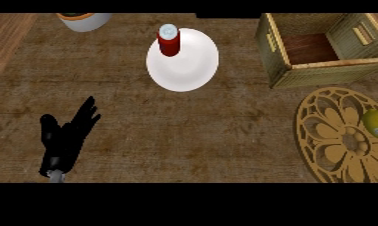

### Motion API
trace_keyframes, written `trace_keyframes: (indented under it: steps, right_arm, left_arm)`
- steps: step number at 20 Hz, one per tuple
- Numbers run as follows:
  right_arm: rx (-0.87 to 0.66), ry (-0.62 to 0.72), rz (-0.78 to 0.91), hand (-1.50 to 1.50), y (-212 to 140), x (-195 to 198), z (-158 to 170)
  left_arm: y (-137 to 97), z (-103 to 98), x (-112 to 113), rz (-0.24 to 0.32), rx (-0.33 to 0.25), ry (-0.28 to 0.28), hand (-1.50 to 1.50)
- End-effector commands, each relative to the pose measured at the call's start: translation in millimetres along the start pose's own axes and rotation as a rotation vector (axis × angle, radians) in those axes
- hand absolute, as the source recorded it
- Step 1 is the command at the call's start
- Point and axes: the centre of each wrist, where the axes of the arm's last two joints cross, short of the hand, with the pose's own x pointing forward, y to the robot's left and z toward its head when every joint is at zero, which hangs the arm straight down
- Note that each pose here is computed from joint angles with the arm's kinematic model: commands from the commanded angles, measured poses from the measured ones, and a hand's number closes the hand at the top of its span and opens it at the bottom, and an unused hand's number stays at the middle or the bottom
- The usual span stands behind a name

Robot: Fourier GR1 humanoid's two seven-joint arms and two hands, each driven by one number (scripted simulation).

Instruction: Pick the lemon from the placemat and place it in the basket

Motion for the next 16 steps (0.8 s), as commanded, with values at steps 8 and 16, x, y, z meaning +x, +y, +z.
trace_keyframes:
  steps: [8,16]
  right_arm:
    - [0.241,-0.082,0.021,-1.50,5.7,-28.2,16.3]
    - [0.237,-0.122,0.007,-1.50,58.0,-72.7,37.4]
  left_arm:
    - [-2.2,7.8,-28.0,-0.023,0.002,0.131,0.00]
    - [1.0,2.5,-27.7,-0.039,0.003,0.126,0.00]
